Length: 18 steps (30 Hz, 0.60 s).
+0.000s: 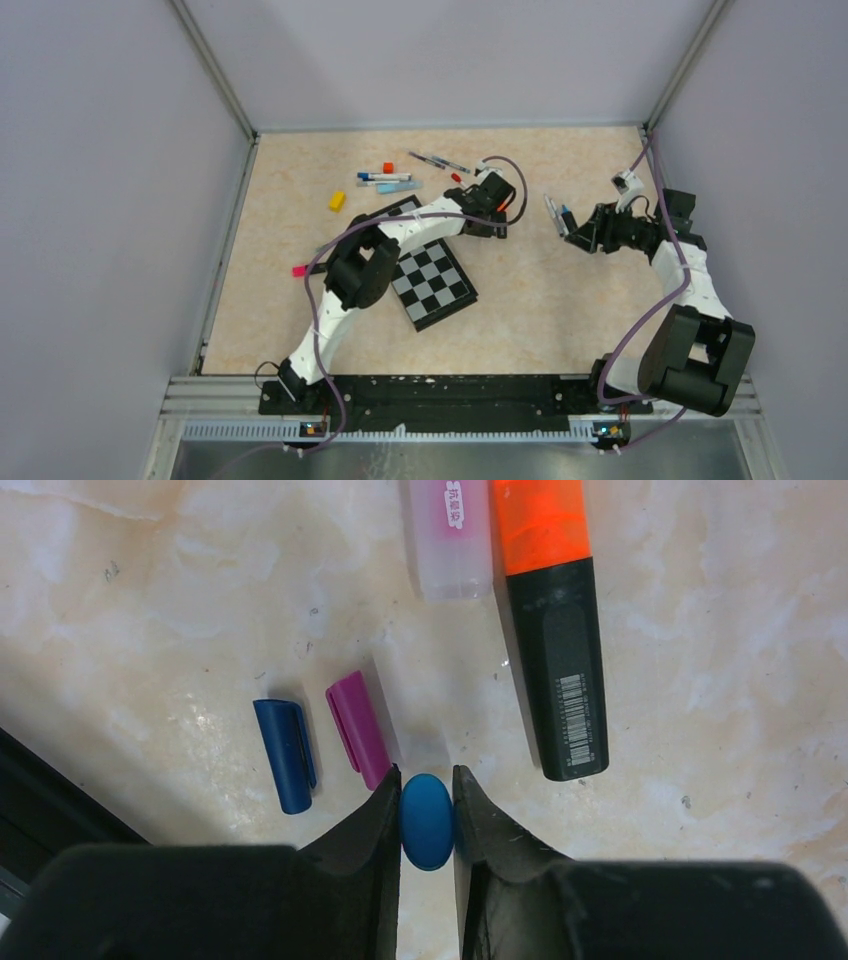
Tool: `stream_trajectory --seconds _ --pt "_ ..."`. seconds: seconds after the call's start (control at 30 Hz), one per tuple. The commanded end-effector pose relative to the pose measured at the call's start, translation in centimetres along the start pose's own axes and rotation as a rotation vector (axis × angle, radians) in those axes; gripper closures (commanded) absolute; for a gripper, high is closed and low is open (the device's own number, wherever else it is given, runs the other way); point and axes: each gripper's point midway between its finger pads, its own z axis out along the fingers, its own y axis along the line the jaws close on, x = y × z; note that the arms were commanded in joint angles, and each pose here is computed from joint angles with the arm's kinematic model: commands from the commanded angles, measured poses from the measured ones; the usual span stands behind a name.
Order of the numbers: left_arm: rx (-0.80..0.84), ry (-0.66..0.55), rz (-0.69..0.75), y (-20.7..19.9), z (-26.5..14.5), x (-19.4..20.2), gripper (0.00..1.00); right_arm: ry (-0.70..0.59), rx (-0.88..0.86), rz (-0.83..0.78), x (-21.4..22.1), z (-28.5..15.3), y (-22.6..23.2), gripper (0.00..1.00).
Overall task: Open the pen caps
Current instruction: Place the pen cap at the center of the board.
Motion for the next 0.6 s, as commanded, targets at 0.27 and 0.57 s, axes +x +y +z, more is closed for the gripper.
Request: stream_trajectory --seconds 0.27,0.57 --pt "0.040 -0.040 -0.023 -0.8 -0.5 -2.0 0.65 -0.040 0.004 -0.049 -1.5 -0.4 -0.1 0.46" --pt "0.049 -0.062 -0.035 -0.8 -2.4 -3.2 0.63 -0.031 0.000 -0.045 -1.2 -0.3 -0.2 0.46"
